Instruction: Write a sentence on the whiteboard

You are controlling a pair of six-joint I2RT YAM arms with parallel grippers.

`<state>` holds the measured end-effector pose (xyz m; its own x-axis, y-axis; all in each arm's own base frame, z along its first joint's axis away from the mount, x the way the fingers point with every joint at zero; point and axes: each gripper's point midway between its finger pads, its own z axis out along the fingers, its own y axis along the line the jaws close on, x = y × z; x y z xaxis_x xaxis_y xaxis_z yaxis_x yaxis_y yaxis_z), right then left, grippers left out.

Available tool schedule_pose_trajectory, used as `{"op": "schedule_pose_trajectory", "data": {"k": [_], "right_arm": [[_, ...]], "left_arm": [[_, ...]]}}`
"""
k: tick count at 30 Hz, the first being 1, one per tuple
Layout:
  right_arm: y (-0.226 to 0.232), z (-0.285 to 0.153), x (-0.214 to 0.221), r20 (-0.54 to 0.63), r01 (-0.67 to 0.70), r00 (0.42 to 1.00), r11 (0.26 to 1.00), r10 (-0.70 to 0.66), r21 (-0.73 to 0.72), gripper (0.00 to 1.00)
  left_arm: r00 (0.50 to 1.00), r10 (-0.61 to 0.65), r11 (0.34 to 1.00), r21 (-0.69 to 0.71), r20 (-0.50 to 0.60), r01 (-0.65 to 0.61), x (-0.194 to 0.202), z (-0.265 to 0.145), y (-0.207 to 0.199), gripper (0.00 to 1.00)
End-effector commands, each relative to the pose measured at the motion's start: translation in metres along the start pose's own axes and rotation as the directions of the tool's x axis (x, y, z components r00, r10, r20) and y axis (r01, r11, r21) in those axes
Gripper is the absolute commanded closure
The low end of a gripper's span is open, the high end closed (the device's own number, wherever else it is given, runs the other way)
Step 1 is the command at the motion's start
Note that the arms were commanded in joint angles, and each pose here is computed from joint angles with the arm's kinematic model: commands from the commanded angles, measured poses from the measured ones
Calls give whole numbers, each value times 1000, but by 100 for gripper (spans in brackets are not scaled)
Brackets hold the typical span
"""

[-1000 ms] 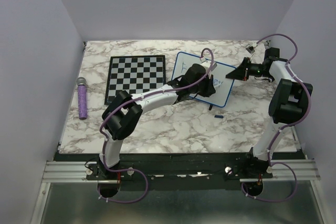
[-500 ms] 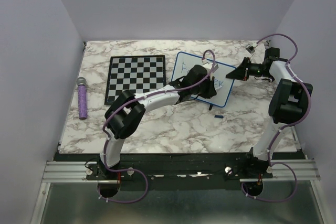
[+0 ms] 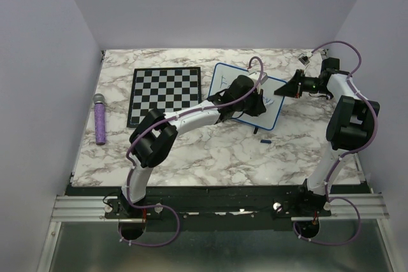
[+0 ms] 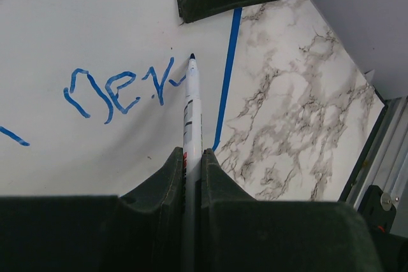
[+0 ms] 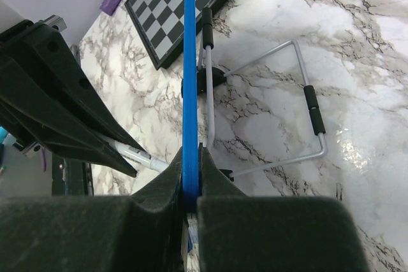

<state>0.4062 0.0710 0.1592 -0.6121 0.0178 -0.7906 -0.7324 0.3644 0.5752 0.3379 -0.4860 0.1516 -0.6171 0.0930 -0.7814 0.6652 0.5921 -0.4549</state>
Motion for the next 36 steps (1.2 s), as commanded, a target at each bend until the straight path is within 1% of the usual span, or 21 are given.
{"op": "schedule_pose_trajectory", "data": {"k": [1,7,22,29,36], "right_arm": [[0,-1,-10,-15,94,996,995,-93,24,100],[0,-1,-10,-16,95,995,995,-95,23,99],[0,-1,-10,-16,91,996,996,-90,23,100],[0,-1,-9,-18,92,996,995,-92,24,100],[0,-1,-9,-18,92,996,995,-92,24,99]], "left_arm": [[1000,-11,1000,-29,10,11,-5,4,7,100],[1000,-22,998,-57,4,23,-1,1,18,100],[1000,-22,997,-77,-11,21,9,-6,23,100],[1000,-19,996,-89,-4,18,7,-8,26,100],[1000,-10,998,-57,2,10,2,-8,20,100]]}}
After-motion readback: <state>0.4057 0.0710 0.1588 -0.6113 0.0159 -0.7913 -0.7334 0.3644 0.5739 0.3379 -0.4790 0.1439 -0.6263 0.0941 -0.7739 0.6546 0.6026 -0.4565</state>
